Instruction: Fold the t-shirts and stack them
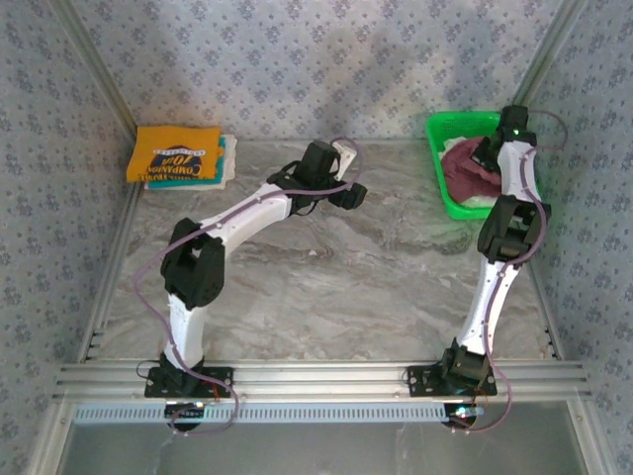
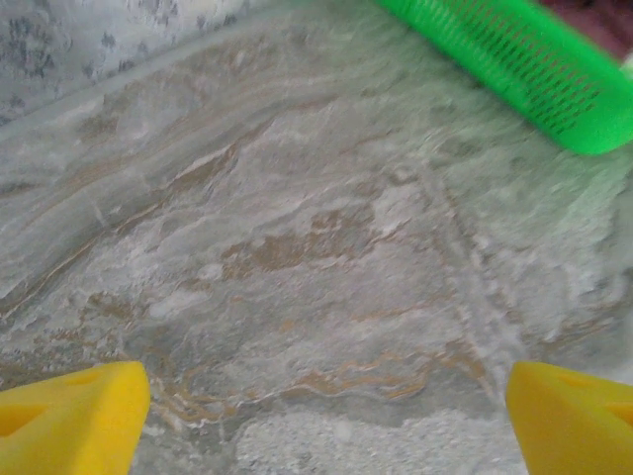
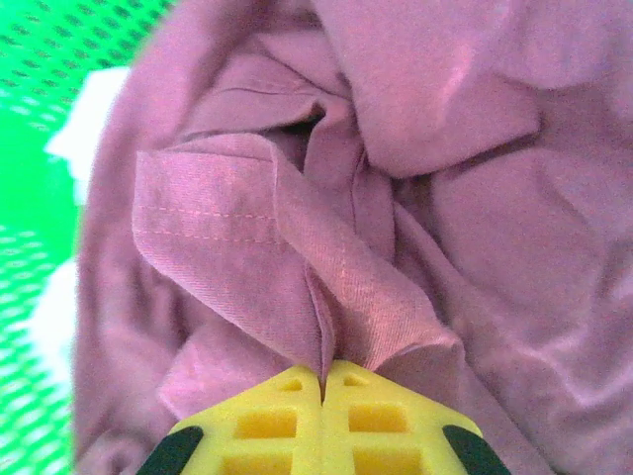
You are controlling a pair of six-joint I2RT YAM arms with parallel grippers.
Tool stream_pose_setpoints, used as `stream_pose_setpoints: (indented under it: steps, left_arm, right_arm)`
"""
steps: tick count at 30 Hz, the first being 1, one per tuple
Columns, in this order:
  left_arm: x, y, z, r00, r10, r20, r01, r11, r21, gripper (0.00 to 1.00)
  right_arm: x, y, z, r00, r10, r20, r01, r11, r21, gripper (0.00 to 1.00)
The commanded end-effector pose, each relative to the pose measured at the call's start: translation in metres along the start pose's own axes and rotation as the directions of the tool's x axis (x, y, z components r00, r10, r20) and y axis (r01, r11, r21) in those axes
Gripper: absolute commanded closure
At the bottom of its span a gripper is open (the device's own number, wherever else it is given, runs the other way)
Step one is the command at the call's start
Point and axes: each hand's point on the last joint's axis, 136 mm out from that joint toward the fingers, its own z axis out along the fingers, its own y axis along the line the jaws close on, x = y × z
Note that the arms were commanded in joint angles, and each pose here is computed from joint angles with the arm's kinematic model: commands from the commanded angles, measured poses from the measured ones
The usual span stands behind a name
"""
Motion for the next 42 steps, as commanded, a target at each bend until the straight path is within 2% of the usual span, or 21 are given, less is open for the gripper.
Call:
stream_pose_setpoints:
  steps: [1,6,10,13,16,19,21,22,23,25,27,28,29,31,32,34,35,37,39,42]
  left_arm:
    - [-0.083,-0.021,-0.085,0.960,-0.032,0.278,0.003,0.995,0.101,0.06]
    - [-0.110,-0.012,-0.155,0.893,-0.068,0.444,0.004,0.989,0.145,0.03]
    - [-0.110,-0.003,-0.208,0.834,-0.068,0.547,-0.024,0.987,0.160,0.01]
    - [-0.098,0.001,-0.238,0.796,-0.055,0.602,-0.053,0.986,0.160,0.00]
    - [-0.079,0.011,-0.254,0.797,-0.026,0.603,-0.057,0.991,0.118,0.00]
    - [-0.058,0.025,-0.256,0.809,-0.019,0.587,-0.030,0.997,0.074,0.00]
    - [-0.047,0.031,-0.255,0.816,-0.027,0.577,-0.010,0.998,0.062,0.00]
    - [-0.041,0.034,-0.253,0.822,-0.032,0.568,0.001,0.999,0.055,0.00]
    - [-0.036,0.035,-0.251,0.829,-0.039,0.558,0.012,0.999,0.051,0.00]
    - [-0.020,0.038,-0.242,0.847,-0.048,0.529,0.027,0.998,0.048,0.01]
    - [-0.001,0.043,-0.230,0.865,-0.057,0.498,0.043,0.998,0.038,0.03]
    - [0.012,0.044,-0.222,0.878,-0.059,0.475,0.048,0.998,0.035,0.07]
    - [0.024,0.046,-0.215,0.890,-0.059,0.453,0.051,0.998,0.030,0.10]
    - [0.051,0.053,-0.198,0.908,-0.061,0.415,0.063,0.998,0.011,0.13]
    - [0.064,0.056,-0.190,0.917,-0.067,0.394,0.069,0.998,0.008,0.19]
    - [0.085,0.057,-0.178,0.935,-0.077,0.347,0.079,0.997,0.009,0.32]
    - [0.095,0.059,-0.172,0.944,-0.089,0.318,0.091,0.996,0.007,0.35]
    - [0.117,0.062,-0.163,0.962,-0.124,0.241,0.129,0.992,-0.005,0.33]
    - [0.140,0.065,-0.157,0.974,-0.159,0.164,0.165,0.986,-0.021,0.26]
    - [0.170,0.062,-0.148,0.969,-0.240,0.066,0.241,0.970,-0.012,0.23]
  right_arm:
    - [-0.046,0.043,-0.111,0.974,0.003,0.227,0.021,0.995,-0.101,1.00]
    - [-0.045,0.073,-0.208,0.924,-0.033,0.380,0.095,0.985,-0.144,1.00]
    - [-0.027,0.122,-0.296,0.860,-0.138,0.491,0.267,0.942,-0.203,1.00]
    - [-0.003,0.162,-0.372,0.747,-0.226,0.625,0.426,0.885,-0.189,1.00]
    - [0.028,0.199,-0.439,0.631,-0.284,0.722,0.573,0.798,-0.186,1.00]
    - [0.060,0.228,-0.490,0.512,-0.328,0.794,0.689,0.709,-0.151,1.00]
    - [0.081,0.249,-0.515,0.441,-0.337,0.832,0.751,0.647,-0.136,1.00]
    - [0.090,0.258,-0.518,0.425,-0.345,0.837,0.771,0.622,-0.135,1.00]
    - [0.098,0.265,-0.517,0.424,-0.350,0.835,0.782,0.607,-0.143,1.00]
    - [0.117,0.282,-0.496,0.469,-0.357,0.808,0.791,0.577,-0.203,1.00]
    - [0.139,0.302,-0.456,0.545,-0.350,0.762,0.770,0.568,-0.290,1.00]
    - [0.155,0.311,-0.427,0.607,-0.352,0.713,0.743,0.570,-0.351,1.00]
    - [0.171,0.321,-0.400,0.655,-0.358,0.666,0.722,0.555,-0.412,0.96]
    - [0.207,0.336,-0.339,0.737,-0.410,0.537,0.670,0.544,-0.504,0.68]
    - [0.221,0.341,-0.311,0.766,-0.427,0.481,0.642,0.549,-0.535,0.64]
    - [0.236,0.339,-0.268,0.812,-0.443,0.381,0.584,0.588,-0.559,0.63]
    - [0.236,0.336,-0.251,0.826,-0.443,0.349,0.563,0.604,-0.564,0.62]
    - [0.228,0.326,-0.232,0.846,-0.425,0.324,0.533,0.637,-0.557,0.59]
    - [0.223,0.313,-0.223,0.856,-0.422,0.299,0.516,0.656,-0.551,0.51]
    - [0.223,0.288,-0.210,0.859,-0.440,0.260,0.509,0.686,-0.520,0.47]
